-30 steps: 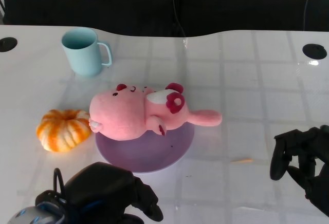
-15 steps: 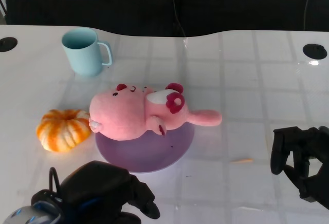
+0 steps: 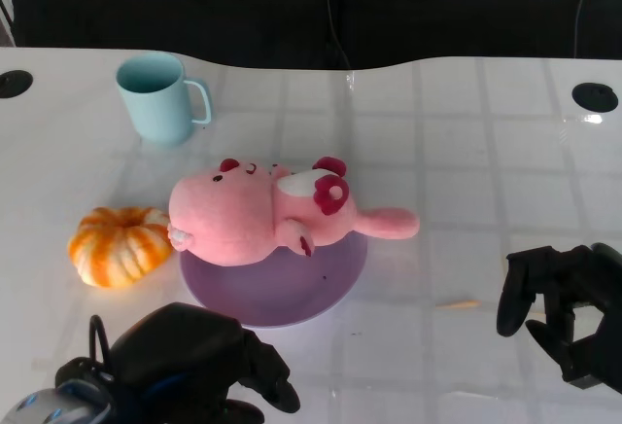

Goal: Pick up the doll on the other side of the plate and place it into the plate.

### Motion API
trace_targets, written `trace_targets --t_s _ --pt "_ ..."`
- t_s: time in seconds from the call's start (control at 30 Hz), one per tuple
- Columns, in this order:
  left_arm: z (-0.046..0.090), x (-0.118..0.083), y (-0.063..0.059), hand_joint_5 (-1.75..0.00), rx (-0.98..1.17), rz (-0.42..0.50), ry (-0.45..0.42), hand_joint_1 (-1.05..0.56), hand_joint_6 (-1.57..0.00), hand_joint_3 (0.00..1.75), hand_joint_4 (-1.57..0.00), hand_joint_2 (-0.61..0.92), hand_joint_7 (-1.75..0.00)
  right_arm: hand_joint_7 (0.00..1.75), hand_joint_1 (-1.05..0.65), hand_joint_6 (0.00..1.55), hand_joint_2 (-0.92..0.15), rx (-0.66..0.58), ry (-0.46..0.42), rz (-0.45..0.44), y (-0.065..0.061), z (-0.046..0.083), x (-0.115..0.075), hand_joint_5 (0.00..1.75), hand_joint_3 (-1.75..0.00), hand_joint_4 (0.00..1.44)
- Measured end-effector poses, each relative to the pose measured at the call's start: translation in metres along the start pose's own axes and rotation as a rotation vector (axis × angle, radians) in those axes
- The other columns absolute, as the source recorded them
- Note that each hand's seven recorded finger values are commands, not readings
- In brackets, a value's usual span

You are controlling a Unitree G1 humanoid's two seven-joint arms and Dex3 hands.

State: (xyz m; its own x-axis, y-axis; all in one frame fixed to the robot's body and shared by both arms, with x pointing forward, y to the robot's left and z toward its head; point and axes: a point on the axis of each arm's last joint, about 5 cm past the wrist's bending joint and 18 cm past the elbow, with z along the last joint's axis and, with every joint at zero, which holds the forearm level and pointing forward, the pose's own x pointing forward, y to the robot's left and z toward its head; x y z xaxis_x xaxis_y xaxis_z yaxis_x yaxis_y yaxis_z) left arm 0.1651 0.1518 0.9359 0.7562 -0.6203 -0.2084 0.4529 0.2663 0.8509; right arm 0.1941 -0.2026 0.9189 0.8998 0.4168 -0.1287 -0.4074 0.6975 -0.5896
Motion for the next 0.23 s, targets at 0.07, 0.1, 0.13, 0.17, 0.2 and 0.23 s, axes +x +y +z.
trace_targets --t_s 0.07,0.1,0.13,0.17,0.2,0.23 --pt "0.0002 0.0000 0.0001 -1.15 0.000 0.001 -0.001 -0.23 -1.10 0.23 -0.80 0.92 0.00 1.25 0.07 0.87 -0.39 0.007 -0.013 0.007 -0.0003 0.0000 0.0010 1.64 -1.27 0.83" --pt "0.0003 -0.0001 0.0002 -1.15 0.001 0.001 -0.001 -0.23 -1.10 0.23 -0.80 0.92 0.00 1.25 0.06 0.87 -0.39 0.009 -0.020 0.010 -0.0005 -0.0001 0.0015 1.63 -1.27 0.83" --pt "0.0004 -0.0001 0.0003 -1.15 0.000 0.001 -0.001 -0.23 -1.10 0.23 -0.79 0.92 0.00 1.25 0.06 0.87 -0.38 0.014 -0.026 0.014 -0.0004 -0.0006 0.0019 1.62 -1.28 0.83" --pt "0.0004 -0.0001 0.0003 -1.15 0.000 0.002 -0.001 -0.23 -1.10 0.23 -0.79 0.92 0.00 1.25 0.06 0.87 -0.38 0.020 -0.031 0.020 -0.0002 -0.0013 0.0022 1.61 -1.28 0.84" --pt "0.0004 -0.0001 0.0003 -1.15 0.000 0.002 -0.001 -0.23 -1.10 0.23 -0.79 0.92 0.00 1.25 0.05 0.87 -0.38 0.021 -0.036 0.023 0.0003 -0.0015 0.0023 1.60 -1.28 0.84" --pt "0.0004 -0.0001 0.0003 -1.15 0.000 0.002 -0.001 -0.24 -1.10 0.23 -0.80 0.92 0.00 1.25 0.06 0.87 -0.37 0.023 -0.042 0.027 0.0009 -0.0016 0.0025 1.60 -1.29 0.84"
